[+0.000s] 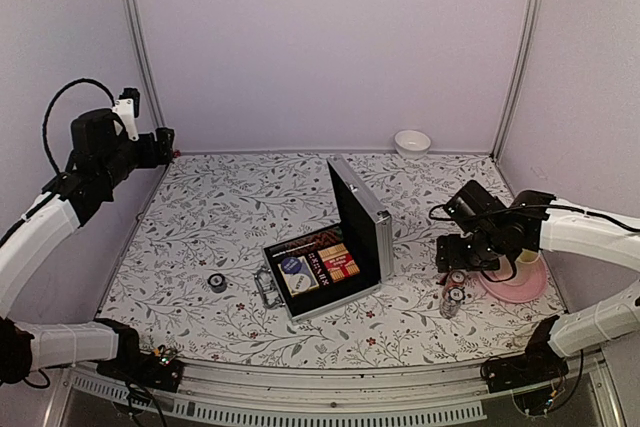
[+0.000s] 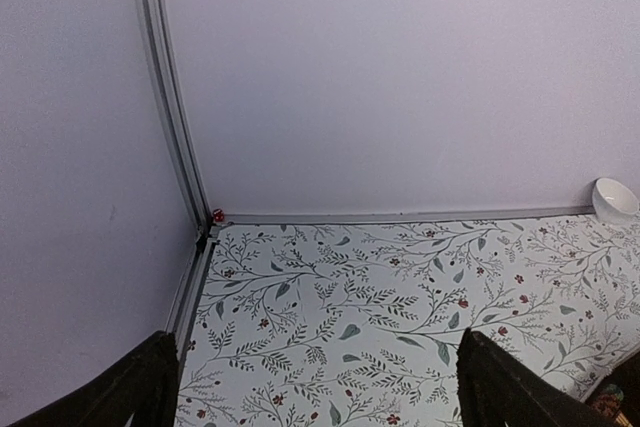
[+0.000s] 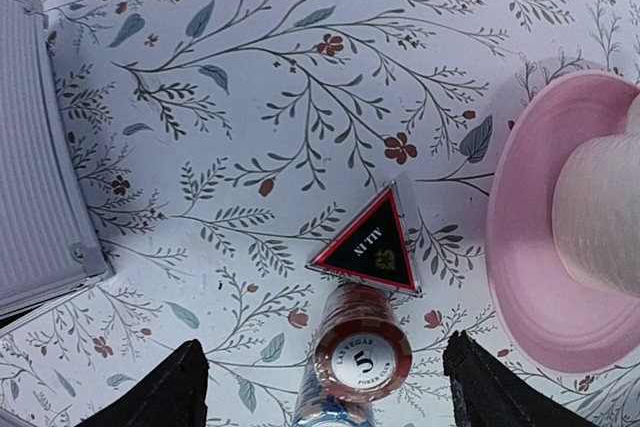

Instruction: Pack up texas hold em set

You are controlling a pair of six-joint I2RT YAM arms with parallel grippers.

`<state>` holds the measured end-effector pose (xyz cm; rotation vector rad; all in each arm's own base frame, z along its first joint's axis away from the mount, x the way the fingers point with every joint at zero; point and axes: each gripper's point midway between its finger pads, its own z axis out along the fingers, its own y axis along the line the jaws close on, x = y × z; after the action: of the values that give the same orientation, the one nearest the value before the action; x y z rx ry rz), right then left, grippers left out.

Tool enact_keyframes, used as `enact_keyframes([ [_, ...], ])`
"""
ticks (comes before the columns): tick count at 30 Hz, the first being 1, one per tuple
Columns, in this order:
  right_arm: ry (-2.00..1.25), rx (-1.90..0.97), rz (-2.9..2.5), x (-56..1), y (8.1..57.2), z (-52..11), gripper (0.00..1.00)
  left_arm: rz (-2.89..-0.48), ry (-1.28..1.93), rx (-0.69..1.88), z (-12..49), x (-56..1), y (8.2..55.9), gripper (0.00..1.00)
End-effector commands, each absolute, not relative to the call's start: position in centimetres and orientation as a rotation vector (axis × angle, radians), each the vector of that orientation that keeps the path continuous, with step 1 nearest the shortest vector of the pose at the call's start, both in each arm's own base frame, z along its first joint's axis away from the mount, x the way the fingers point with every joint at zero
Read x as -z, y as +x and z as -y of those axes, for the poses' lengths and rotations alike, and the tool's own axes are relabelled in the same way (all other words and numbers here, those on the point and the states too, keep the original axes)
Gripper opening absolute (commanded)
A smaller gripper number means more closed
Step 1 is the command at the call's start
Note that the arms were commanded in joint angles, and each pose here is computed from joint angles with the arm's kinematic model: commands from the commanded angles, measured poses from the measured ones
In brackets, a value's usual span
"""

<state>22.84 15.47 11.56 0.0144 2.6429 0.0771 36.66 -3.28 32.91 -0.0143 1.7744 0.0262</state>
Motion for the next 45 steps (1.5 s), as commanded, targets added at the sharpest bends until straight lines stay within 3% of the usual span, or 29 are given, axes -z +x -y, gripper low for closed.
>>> enact_keyframes([
  [1,0.061,0.032,-2.724,-9.4,22.3,-13.9,0.81,-1.762,0.007,-0.021,3.8,-33.1,36.6,0.97],
  [21,0.080,0.155,-2.813,-5.1,21.9,-13.2,0.65,-1.745,0.011,-0.016,3.8,-33.7,36.3,0.97],
  [38,0.100,0.162,-2.778,-5.0,22.8,-13.3,0.49,-1.749,0.011,-0.016,3.8,-33.6,36.4,0.97],
  [45,0.099,0.141,-2.754,-5.8,23.1,-13.5,0.38,-1.752,0.013,-0.015,3.9,-33.5,36.4,0.97],
])
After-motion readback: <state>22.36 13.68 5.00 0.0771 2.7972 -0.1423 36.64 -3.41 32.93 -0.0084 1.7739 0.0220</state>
